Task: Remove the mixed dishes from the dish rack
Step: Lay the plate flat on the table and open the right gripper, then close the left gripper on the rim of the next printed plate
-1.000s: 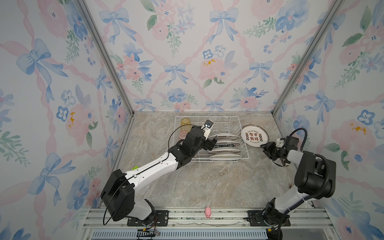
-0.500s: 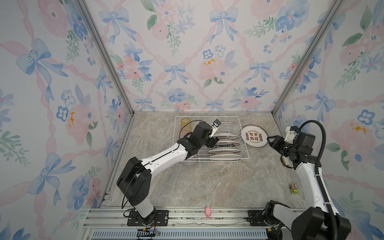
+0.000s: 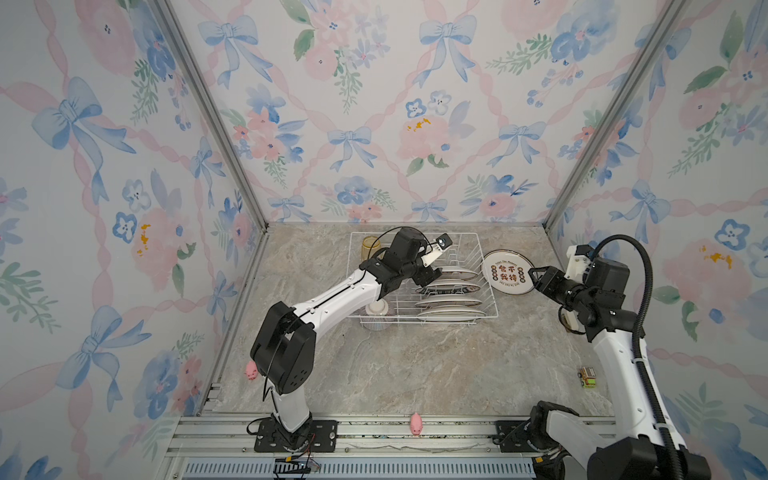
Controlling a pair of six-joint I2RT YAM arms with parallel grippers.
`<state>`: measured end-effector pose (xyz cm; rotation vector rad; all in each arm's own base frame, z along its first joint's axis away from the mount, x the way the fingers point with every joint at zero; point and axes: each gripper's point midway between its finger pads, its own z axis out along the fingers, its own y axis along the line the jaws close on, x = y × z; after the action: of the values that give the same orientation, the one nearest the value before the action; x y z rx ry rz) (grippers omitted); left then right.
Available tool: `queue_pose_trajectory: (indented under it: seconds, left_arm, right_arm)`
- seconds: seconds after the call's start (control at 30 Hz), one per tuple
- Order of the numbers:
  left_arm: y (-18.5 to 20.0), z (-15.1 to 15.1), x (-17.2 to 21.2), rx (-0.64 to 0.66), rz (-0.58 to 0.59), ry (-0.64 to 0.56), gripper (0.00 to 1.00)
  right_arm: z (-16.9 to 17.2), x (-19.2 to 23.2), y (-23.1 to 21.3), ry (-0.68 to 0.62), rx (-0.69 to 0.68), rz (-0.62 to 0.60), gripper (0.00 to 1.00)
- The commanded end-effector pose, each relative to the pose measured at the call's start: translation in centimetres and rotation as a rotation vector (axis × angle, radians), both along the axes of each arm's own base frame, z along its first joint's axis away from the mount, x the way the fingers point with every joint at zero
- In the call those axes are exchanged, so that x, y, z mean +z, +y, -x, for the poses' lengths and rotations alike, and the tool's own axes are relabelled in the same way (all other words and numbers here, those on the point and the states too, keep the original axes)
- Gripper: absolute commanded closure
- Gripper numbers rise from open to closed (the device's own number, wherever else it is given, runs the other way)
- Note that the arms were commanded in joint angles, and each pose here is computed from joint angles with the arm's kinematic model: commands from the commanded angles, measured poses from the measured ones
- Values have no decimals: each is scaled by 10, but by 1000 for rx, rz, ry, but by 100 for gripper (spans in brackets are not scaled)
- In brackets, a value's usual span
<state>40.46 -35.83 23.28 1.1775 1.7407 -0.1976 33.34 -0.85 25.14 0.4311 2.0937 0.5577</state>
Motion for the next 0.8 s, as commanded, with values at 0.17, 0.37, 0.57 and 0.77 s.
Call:
queue_pose_trajectory:
  seconds: [0.17, 0.37, 0.57, 0.77]
  left_arm:
    - [-6, -3, -26, -59, -85, 42, 20]
    - [-10, -7, -31, -68, -99, 40, 20]
    - [-12, -14, -41, -59, -131, 33, 24]
    - [-17, -24, -51, -55, -181, 8, 31]
  right_arm:
    - [-2, 9, 4, -30, 8, -6, 54]
    - [-4, 8, 4, -34, 10, -11, 54]
    - [-6, 7, 5, -36, 15, -18, 54]
    - [-8, 7, 4, -41, 15, -21, 54]
